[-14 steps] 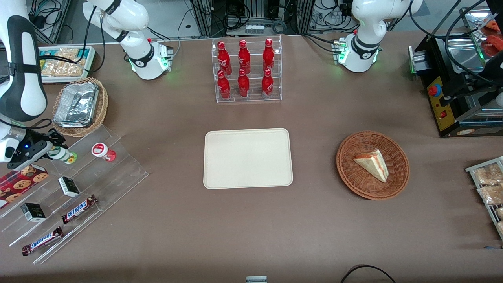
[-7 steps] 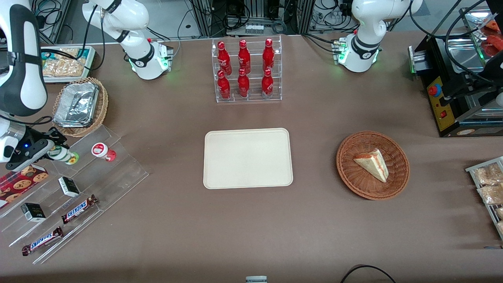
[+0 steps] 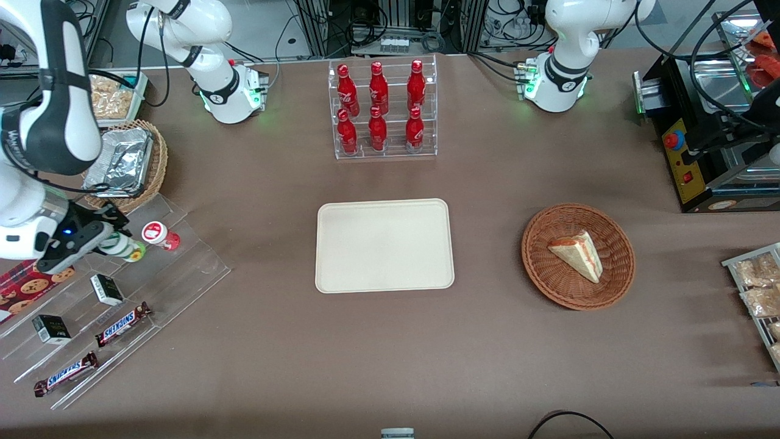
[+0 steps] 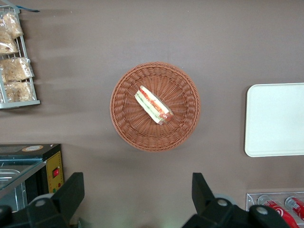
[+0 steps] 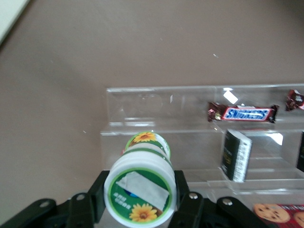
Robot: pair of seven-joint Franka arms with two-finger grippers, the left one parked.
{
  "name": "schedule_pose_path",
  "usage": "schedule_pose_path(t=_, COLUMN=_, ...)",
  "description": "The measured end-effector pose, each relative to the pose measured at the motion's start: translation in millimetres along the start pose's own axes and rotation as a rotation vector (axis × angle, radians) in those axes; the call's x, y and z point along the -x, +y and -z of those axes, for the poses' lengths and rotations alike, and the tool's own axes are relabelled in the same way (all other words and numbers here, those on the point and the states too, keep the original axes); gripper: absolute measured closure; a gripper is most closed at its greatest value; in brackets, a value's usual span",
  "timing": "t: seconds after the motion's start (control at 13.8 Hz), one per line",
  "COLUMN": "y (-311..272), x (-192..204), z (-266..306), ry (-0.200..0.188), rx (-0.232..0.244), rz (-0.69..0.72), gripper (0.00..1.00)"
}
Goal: Place green gum on tray
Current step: 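Lift the gum jar off the stand and carry it over the cream tray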
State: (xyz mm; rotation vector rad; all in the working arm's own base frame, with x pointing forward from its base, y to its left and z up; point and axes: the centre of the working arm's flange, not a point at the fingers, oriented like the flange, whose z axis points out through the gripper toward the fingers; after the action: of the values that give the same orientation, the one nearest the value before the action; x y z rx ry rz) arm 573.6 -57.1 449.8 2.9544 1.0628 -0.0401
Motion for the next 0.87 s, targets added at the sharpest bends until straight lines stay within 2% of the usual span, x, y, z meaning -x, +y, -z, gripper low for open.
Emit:
schedule_pose_path(t=0.51, y=-85, x=-72, z=-5, ry=-0.018, rx=0.003, rz=-0.113, gripper=0.41)
schedule_pose_path(t=0.87, y=-153, x=-116, z=-20, ry=-0.045, rx=0.003, rz=-0.214, gripper=0.41)
